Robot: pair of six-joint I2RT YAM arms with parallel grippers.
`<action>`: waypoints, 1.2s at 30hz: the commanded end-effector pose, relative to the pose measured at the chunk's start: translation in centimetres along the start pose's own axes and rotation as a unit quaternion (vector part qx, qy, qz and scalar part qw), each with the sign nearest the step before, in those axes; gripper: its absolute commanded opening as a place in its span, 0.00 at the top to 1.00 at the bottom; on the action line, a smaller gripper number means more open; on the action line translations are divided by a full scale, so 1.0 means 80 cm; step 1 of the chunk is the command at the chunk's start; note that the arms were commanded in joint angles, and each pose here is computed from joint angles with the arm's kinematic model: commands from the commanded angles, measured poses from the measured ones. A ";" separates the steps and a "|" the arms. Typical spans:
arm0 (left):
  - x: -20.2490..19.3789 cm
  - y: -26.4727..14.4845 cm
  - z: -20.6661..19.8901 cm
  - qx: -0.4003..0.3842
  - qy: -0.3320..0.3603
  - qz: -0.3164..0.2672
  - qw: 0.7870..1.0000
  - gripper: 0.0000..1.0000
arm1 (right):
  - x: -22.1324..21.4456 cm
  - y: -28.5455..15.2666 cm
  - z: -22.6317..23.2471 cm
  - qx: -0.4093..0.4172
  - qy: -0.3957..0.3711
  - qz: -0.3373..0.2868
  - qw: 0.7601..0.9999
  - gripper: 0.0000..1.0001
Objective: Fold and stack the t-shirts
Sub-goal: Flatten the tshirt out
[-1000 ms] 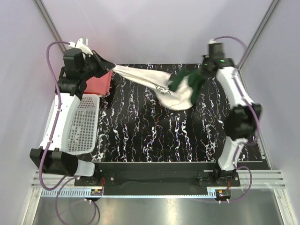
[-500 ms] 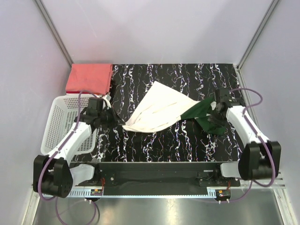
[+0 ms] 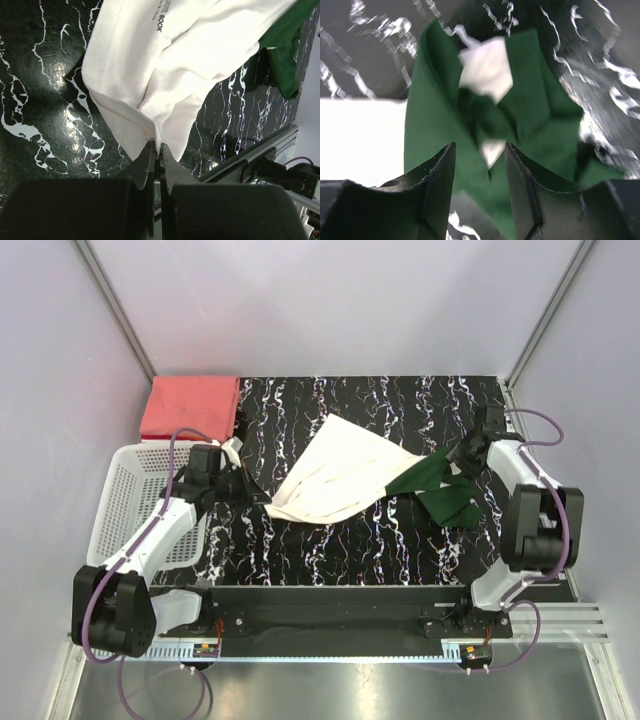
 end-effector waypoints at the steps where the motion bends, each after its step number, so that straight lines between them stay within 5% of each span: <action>1: 0.024 -0.005 -0.017 -0.033 0.036 -0.027 0.998 1.00 | 0.045 0.014 0.039 0.069 0.040 -0.010 0.997 0.48; 12: 0.027 -0.007 -0.015 -0.026 0.043 -0.036 0.998 1.00 | 0.093 0.025 0.084 0.121 0.194 0.014 0.974 0.59; 36: 0.029 -0.006 -0.011 -0.014 0.040 -0.040 0.998 1.00 | 0.068 0.069 0.065 0.050 0.204 0.080 0.975 0.54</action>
Point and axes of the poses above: each gripper's point midway between its finger pads, its own y axis out along the fingers, its own z axis along the line the jaws close on, x = y × z, the point moved 3 cm from there along -y, back along the fingers, and after that the axes turned 14 degrees about y, right-handed, at the moved point
